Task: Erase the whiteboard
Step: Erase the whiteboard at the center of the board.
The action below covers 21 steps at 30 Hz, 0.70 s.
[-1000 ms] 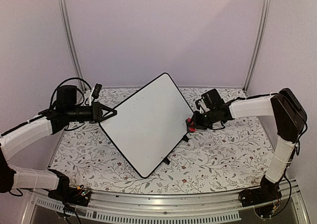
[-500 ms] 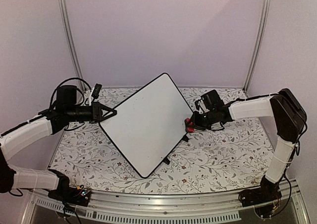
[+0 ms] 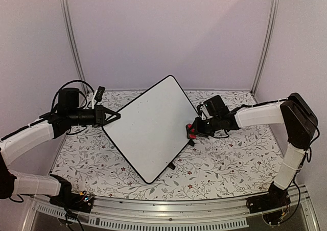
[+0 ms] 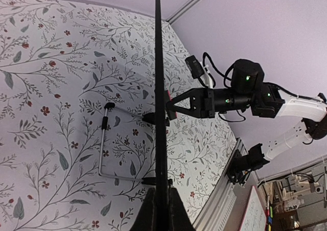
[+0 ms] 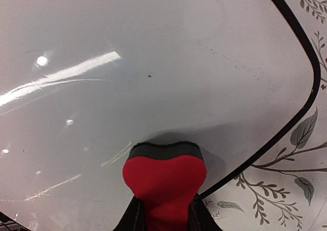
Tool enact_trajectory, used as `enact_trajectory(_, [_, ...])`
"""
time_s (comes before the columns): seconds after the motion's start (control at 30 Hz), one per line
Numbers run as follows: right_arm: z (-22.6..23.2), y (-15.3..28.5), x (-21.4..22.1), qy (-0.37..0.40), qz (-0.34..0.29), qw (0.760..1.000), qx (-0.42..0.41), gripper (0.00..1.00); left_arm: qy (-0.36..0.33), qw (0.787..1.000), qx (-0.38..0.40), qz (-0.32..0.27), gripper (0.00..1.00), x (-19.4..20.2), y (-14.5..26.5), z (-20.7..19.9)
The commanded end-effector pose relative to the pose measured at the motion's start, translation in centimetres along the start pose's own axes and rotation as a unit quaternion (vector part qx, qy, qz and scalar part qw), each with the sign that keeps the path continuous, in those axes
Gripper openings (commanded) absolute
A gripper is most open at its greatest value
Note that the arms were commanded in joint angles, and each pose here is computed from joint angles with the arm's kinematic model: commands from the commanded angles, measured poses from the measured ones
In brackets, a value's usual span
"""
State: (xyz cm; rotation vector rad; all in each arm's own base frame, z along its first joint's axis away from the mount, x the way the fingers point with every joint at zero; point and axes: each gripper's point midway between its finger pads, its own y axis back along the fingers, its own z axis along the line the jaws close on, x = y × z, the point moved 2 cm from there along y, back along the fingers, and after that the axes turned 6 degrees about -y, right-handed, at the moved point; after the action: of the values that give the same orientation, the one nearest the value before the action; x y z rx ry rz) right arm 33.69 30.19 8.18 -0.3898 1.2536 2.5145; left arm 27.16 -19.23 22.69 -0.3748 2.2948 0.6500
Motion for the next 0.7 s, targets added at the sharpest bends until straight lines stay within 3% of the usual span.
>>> enact_trajectory(0.0, [1.2,-0.6,3.6,0.008,0.046,0.999,-0.024,0.0,-0.026,0.998,0.043,0.025,0.0,1.2,-0.3,-1.2])
enact_trajectory(0.47, [4.7,0.4,6.0,0.023,0.073,0.994,-0.073,0.0,-0.025,0.998,0.043,0.025,0.0,1.2,-0.3,-1.1])
enact_trajectory(0.67, [7.2,3.3,3.5,0.079,0.026,0.994,-0.077,0.0,-0.026,0.998,0.043,0.024,0.0,1.2,-0.3,-1.2])
